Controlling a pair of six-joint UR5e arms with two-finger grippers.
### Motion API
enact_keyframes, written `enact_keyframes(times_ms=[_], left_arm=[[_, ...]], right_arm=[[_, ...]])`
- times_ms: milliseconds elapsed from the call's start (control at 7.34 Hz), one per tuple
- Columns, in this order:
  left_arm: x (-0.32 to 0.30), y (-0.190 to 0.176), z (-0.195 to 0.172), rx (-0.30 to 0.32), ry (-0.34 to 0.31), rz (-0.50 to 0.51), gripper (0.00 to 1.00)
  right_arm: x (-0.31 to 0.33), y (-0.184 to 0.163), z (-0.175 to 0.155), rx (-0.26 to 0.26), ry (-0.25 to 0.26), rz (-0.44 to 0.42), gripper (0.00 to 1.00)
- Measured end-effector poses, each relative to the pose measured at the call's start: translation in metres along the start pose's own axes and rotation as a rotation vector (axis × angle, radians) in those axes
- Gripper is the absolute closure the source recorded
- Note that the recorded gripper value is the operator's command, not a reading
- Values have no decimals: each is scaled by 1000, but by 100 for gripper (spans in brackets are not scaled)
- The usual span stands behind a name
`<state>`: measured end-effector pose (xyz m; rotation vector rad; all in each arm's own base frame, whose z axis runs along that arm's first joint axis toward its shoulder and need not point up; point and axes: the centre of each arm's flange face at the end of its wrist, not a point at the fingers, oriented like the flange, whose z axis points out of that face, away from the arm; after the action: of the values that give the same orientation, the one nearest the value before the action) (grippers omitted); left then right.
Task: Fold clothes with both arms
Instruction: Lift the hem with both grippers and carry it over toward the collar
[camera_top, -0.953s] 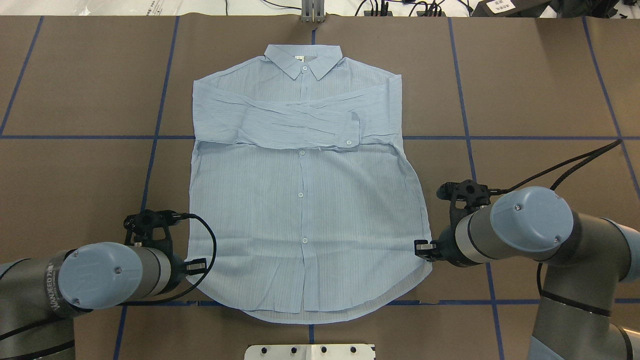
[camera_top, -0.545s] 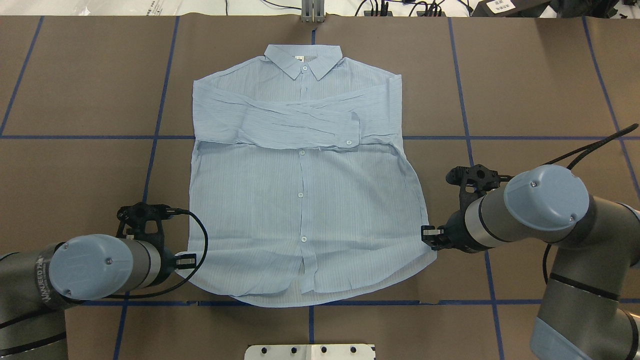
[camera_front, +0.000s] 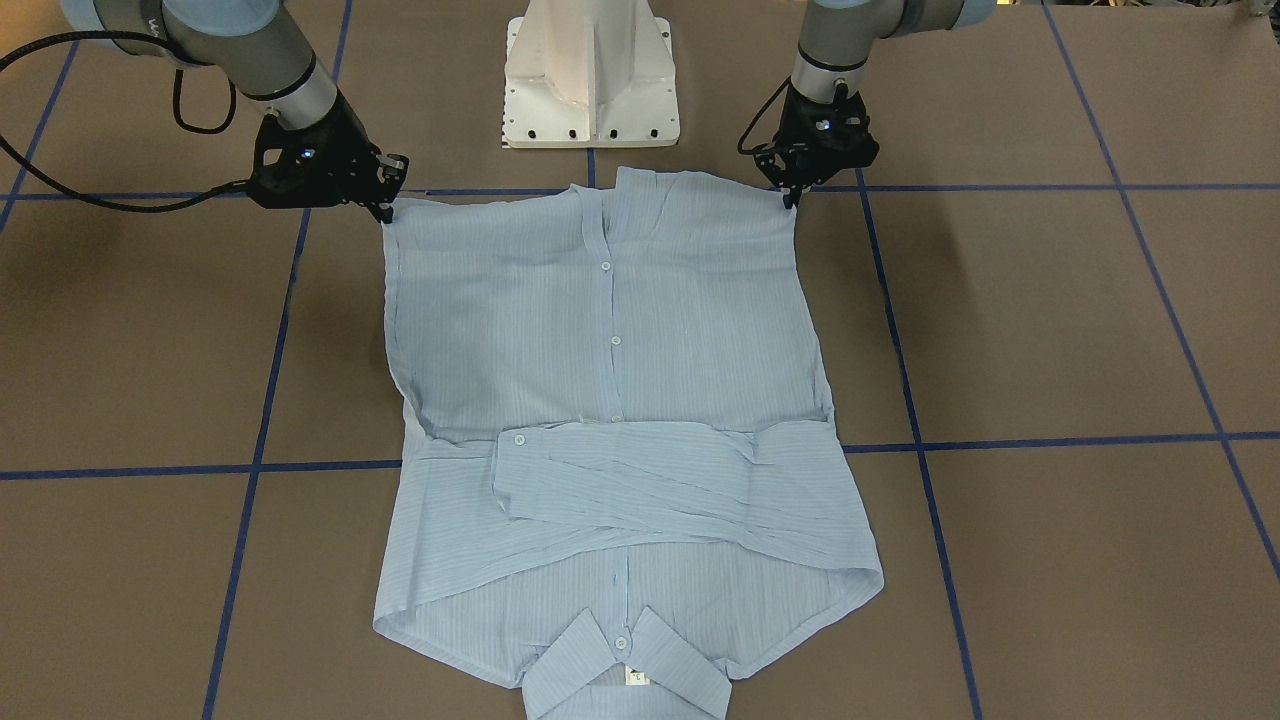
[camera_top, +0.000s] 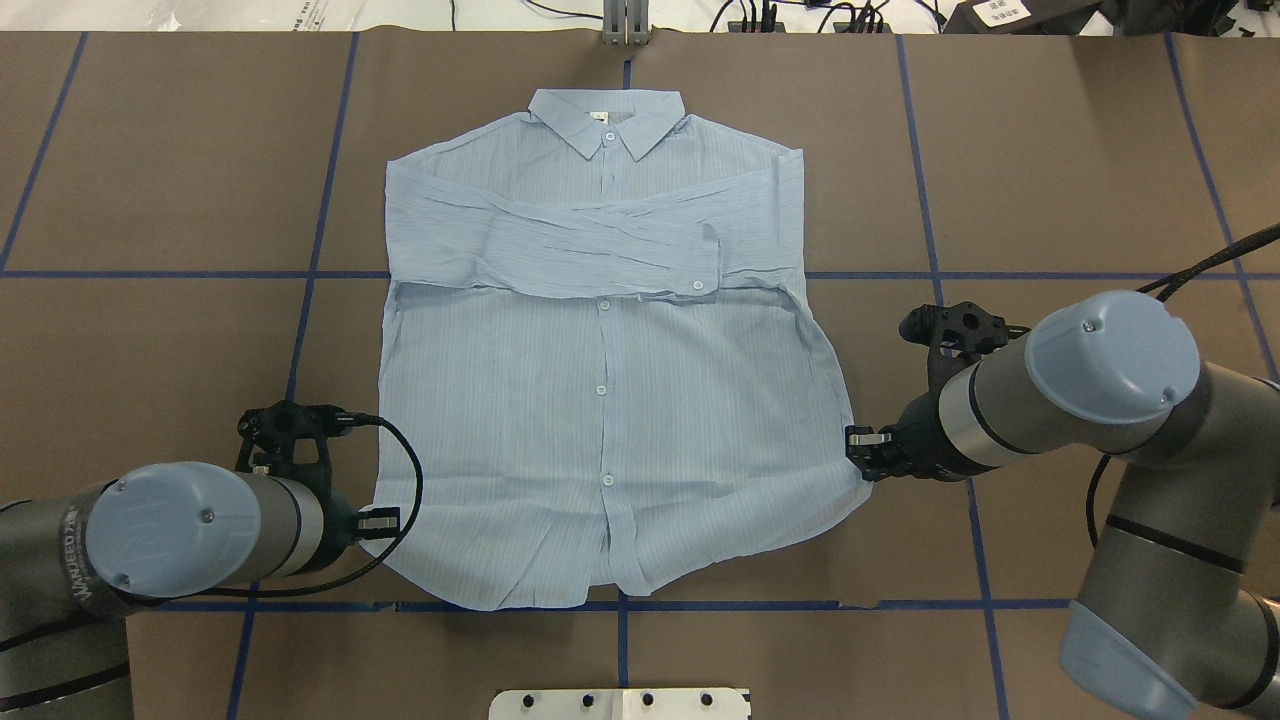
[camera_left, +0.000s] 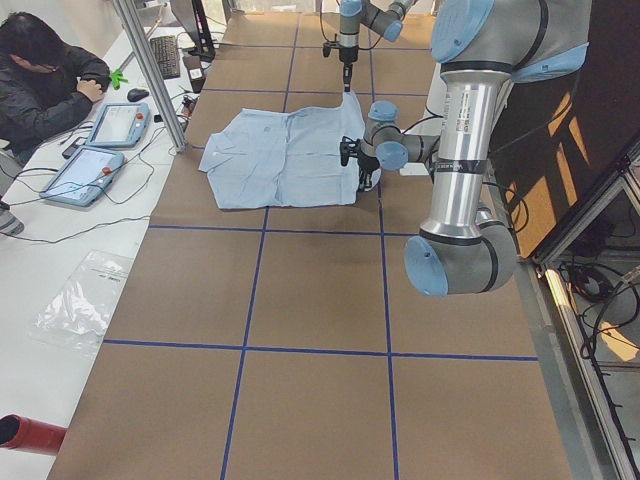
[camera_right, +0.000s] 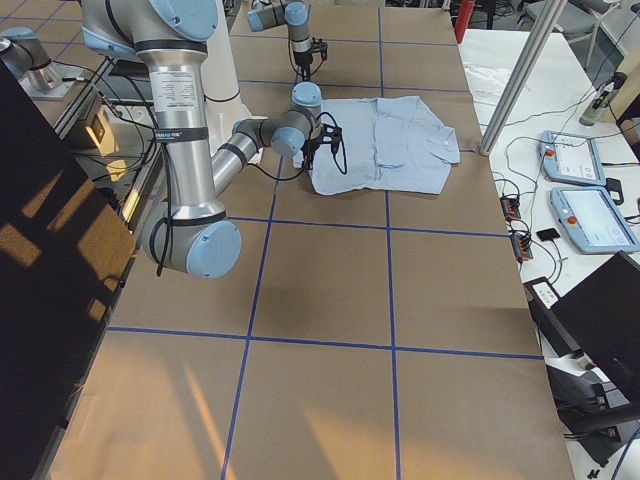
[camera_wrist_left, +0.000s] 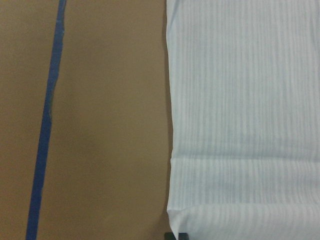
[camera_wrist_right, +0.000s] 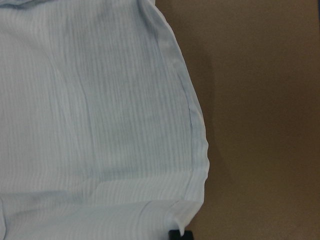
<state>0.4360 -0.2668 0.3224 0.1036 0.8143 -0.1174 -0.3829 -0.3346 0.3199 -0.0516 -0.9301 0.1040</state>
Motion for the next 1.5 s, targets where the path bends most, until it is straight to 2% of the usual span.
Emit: enact_keyframes(times_ms=[409, 953, 1226, 1498], left_arm=[[2, 0, -27, -8, 51, -1, 100], [3, -2, -45, -4, 84, 28, 100], [-3, -23, -65, -4, 116, 64, 100], [-17, -61, -91, 13, 147, 101, 100]], right_arm=[[3, -11, -15, -13, -26, 18, 100], [10, -37, -44, -22, -90, 34, 100], [19, -54, -60, -15, -107, 43, 100], [26, -73, -75, 0, -122, 55, 100]])
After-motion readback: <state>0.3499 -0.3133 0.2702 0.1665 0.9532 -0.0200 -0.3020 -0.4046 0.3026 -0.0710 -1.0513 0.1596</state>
